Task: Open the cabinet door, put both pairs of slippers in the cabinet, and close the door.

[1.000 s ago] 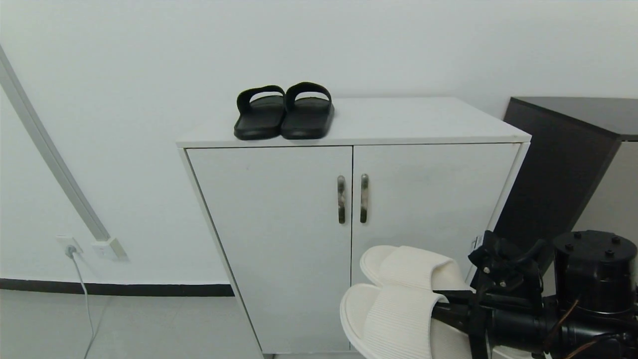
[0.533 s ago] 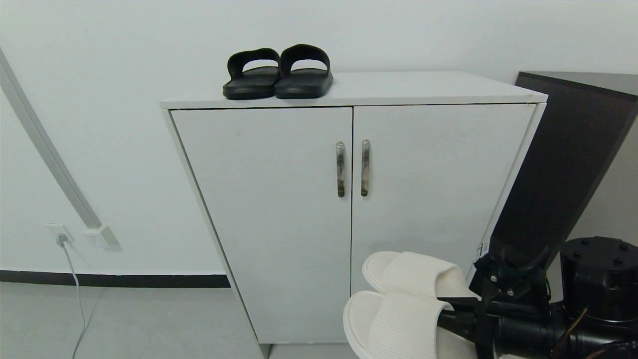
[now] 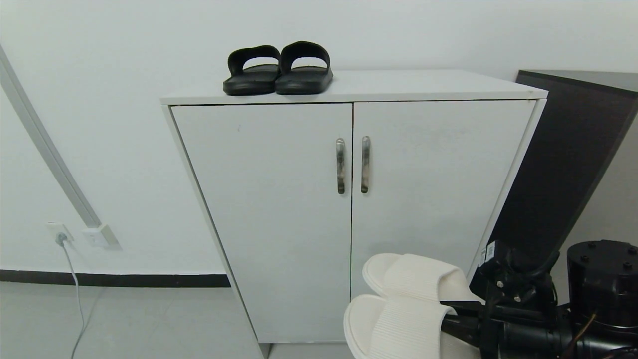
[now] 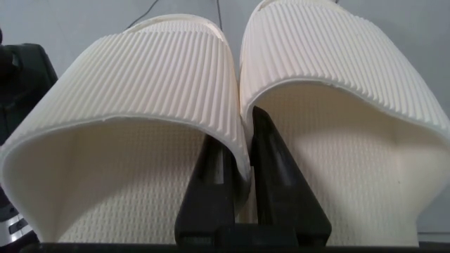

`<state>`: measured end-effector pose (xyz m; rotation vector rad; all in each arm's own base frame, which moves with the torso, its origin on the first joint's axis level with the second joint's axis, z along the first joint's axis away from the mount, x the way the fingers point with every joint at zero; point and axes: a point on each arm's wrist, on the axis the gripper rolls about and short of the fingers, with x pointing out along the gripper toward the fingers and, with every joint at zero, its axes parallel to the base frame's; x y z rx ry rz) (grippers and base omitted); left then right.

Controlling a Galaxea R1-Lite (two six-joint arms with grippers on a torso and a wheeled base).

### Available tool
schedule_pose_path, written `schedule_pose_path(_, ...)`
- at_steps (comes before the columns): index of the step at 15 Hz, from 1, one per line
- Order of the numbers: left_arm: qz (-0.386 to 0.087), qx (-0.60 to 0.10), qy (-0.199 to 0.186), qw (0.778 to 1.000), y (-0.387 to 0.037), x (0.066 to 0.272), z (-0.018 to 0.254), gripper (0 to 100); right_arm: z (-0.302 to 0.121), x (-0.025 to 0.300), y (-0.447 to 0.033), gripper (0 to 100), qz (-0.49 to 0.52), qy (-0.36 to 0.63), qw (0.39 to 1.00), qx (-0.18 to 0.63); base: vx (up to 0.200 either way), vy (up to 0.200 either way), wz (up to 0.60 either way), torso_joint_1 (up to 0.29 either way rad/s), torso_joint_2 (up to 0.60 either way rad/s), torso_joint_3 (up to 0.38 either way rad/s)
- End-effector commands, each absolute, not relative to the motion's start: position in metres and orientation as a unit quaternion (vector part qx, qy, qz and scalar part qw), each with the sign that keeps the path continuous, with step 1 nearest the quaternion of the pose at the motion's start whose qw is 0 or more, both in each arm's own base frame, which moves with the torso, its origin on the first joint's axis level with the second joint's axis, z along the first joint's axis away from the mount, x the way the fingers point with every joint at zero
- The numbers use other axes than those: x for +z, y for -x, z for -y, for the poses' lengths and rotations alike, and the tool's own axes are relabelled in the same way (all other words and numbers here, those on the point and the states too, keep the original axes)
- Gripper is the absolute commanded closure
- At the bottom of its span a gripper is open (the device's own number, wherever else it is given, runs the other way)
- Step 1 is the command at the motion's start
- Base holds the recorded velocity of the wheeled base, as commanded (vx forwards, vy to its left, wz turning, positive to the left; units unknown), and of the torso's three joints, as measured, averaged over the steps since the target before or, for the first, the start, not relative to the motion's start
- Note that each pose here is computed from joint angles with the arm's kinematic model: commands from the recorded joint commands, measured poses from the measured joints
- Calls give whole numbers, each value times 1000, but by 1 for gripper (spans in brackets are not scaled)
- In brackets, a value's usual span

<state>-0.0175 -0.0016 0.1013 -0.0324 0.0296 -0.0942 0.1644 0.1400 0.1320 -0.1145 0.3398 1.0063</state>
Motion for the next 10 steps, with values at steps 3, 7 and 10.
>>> schedule_pose_path(3,-126,-332,50,933,-88,225,32,0,-139,133,-159,100,-159,53,858,486,0,0,0,0,0,0)
schedule_pose_path(7,-56,-437,48,897,-183,256,102,0,-141,131,-162,100,-166,50,858,484,0,0,0,0,0,0)
schedule_pose_path(10,-39,-492,110,863,-208,292,147,0,-140,132,-162,100,-164,49,859,482,0,0,0,0,0,0)
